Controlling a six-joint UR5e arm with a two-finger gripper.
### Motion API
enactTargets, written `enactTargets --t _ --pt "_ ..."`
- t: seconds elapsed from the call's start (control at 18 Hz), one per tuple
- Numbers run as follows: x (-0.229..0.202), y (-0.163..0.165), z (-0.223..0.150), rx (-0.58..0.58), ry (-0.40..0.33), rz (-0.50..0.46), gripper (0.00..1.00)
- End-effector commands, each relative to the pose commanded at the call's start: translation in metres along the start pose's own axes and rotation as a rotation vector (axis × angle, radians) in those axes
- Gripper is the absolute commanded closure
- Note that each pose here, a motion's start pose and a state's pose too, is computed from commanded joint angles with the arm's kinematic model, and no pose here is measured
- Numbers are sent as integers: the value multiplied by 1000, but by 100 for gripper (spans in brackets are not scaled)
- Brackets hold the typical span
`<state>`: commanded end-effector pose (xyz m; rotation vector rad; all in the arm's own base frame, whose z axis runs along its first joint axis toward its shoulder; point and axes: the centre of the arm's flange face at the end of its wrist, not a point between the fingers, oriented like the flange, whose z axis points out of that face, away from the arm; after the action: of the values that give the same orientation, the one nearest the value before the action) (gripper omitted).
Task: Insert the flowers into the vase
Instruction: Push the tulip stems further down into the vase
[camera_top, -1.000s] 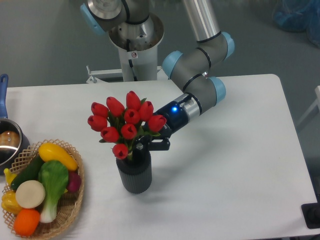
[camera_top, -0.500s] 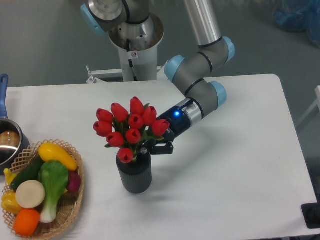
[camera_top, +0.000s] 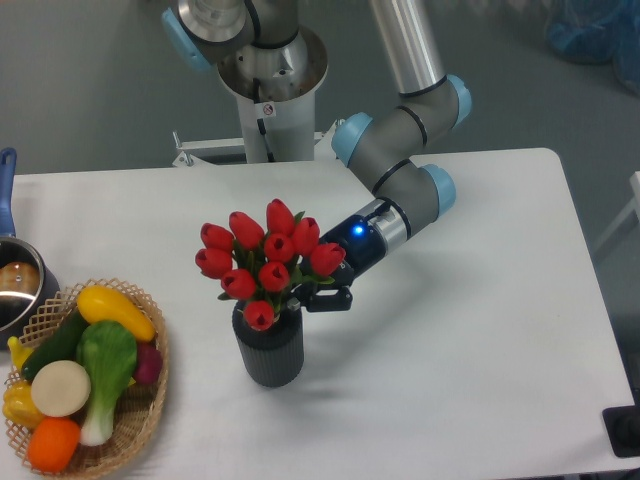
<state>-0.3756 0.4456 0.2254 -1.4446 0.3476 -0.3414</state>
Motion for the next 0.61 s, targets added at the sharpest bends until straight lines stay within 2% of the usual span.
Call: enactTargets --t 0.61 --pt "6 6 -1 -2 -1 17 81"
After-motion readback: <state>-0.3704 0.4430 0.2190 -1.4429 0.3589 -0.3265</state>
